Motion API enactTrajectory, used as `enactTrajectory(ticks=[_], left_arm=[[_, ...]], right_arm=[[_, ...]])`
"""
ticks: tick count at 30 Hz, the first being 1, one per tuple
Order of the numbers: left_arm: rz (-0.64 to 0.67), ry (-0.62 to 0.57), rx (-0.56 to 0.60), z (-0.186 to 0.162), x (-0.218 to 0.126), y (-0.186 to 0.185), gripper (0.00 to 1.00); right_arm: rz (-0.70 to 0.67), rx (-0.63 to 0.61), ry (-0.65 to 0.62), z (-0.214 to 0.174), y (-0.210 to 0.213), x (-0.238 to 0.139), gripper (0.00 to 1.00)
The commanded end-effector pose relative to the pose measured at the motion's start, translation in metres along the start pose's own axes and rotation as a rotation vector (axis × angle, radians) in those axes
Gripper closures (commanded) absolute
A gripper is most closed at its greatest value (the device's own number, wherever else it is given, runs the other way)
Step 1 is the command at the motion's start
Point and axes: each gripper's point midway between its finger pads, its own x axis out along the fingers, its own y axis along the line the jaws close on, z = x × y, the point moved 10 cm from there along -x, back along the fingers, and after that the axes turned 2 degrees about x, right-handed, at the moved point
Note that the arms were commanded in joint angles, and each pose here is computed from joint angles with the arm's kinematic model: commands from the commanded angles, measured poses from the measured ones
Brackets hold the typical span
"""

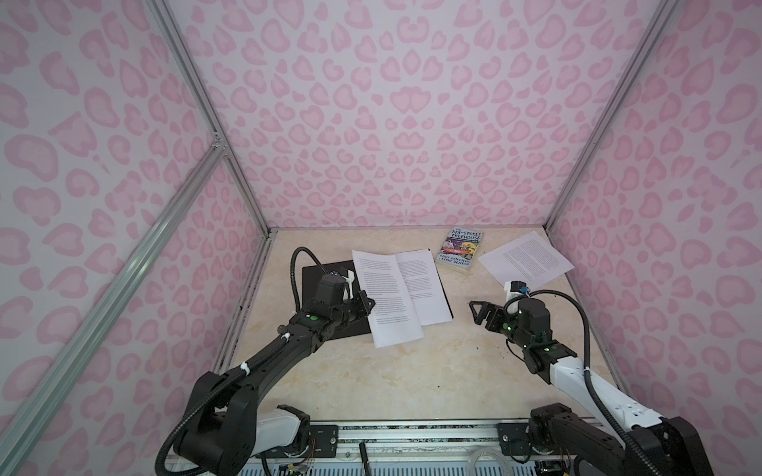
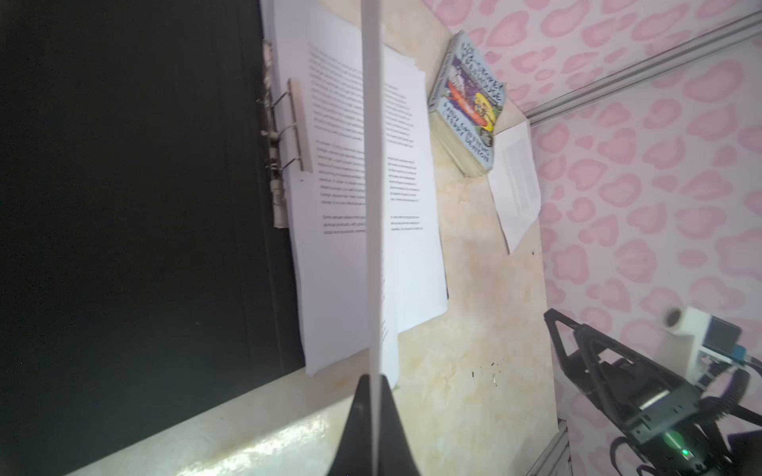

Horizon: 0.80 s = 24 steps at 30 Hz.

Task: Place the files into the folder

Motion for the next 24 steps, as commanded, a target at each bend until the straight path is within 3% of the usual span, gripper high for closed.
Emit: enactTrajectory(ticks=[1, 5, 10, 15, 24], left_arm=[[-0.076, 0.064, 0.000, 0.007, 0.014, 0.007, 0.96], [0.027, 0.069, -0.060, 0.010, 0.021, 0.034, 0.96], [0.141, 0.046, -0.051, 0.009, 0.019, 0.047, 0.96], [0.183, 0.059, -0.061, 0.006, 0.029, 0.060, 0.96], [0.247, 0.107, -0.082, 0.000, 0.038, 0.073, 0.96]], right_arm=[[0.084, -0.084, 0.056, -0.002, 0.014, 0.008, 0.02], [0.125, -0.148, 0.138, -0.009, 0.032, 0.022, 0.02], [0.176, -0.215, 0.250, -0.007, 0.062, 0.038, 0.02], [0.213, -0.196, 0.388, -0.005, 0.083, 0.071, 0.02], [0.204, -0.235, 0.513, -0.007, 0.118, 0.127, 0.02]])
